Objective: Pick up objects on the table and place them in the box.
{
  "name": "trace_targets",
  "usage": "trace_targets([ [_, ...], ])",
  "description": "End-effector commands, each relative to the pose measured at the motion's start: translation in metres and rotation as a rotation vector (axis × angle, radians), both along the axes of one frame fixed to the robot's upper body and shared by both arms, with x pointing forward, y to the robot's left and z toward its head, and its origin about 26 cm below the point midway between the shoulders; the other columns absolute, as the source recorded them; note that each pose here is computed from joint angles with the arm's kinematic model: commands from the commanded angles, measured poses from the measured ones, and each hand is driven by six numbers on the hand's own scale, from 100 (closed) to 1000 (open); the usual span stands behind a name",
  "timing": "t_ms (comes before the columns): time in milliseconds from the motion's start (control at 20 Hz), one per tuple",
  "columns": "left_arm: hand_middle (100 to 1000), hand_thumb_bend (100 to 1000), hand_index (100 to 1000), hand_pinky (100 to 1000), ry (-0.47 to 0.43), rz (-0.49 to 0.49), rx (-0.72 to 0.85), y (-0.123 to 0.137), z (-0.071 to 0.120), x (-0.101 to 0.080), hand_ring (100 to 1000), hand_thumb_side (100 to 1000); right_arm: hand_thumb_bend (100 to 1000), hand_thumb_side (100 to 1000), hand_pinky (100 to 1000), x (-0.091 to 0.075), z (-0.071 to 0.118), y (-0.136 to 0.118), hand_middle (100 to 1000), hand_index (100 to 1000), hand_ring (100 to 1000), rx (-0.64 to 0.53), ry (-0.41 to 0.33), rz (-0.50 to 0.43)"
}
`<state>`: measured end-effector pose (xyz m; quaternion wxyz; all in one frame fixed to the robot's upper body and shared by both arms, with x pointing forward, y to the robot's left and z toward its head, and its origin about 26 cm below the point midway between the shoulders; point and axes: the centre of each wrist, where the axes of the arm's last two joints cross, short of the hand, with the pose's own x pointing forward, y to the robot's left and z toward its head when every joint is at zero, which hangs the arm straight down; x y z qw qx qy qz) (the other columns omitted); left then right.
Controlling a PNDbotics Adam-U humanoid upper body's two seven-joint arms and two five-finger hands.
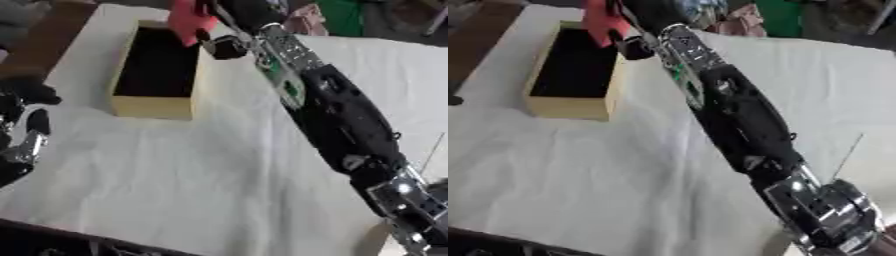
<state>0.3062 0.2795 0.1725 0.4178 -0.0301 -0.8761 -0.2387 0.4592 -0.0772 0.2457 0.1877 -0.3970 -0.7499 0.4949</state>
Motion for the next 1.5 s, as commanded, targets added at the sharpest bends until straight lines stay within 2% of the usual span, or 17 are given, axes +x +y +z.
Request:
trace_targets([
  [50, 667, 100, 811, 1000, -0.033, -0.017, 0.006, -0.002, 0.009, -0.001, 724, 115, 176, 100, 648, -0.003, 0.002, 0.011, 456, 528, 732, -0.013, -0.012, 0.033],
  [350, 666, 100, 810, 1000, -0.034, -0.024, 0.002, -0.003, 0.01, -0.001, 725, 115, 198, 100, 665, -0.005, -0.017, 0.023, 483, 554, 749, -0.073, 0.023, 0.07],
  [450, 666, 100, 810, 1000, -0.034, -0.024, 0.001, -0.004, 0.01, -0.001, 725, 115, 245, 100, 682, -0.005, -0.021, 0.024, 542, 612, 763, -0.116, 0.037, 0.076],
  [550, 666, 100, 810, 1000, -0.033, -0.024, 0.002, -0.004, 0.009, -0.001, 725, 116, 346, 100, 709, -0.005, -0.022, 0.025, 699, 753, 799, -0.151, 0.047, 0.074],
  [600, 666, 100, 810, 1000, -0.032, -0.024, 0.002, -0.004, 0.009, -0.001, 725, 116, 390, 100, 718, -0.005, -0.021, 0.024, 745, 802, 810, -0.162, 0.05, 0.071],
  [700, 666, 100, 809, 1000, -0.03, -0.023, 0.002, -0.004, 0.009, -0.001, 725, 116, 406, 100, 732, -0.005, -0.019, 0.024, 814, 873, 827, -0.176, 0.048, 0.06],
  [800, 666, 100, 809, 1000, -0.029, -0.022, 0.002, -0.003, 0.008, -0.001, 725, 116, 400, 100, 740, -0.005, -0.016, 0.023, 856, 906, 836, -0.178, 0.037, 0.044],
  [1100, 665, 100, 809, 1000, -0.023, -0.017, 0.002, -0.003, 0.007, -0.001, 726, 119, 388, 100, 740, -0.005, -0.006, 0.016, 877, 922, 832, -0.121, -0.022, -0.016],
  [1500, 665, 100, 808, 1000, -0.012, -0.01, 0.003, -0.001, 0.004, -0.001, 726, 121, 374, 100, 727, -0.01, 0.029, -0.003, 845, 909, 825, 0.045, -0.11, -0.082],
])
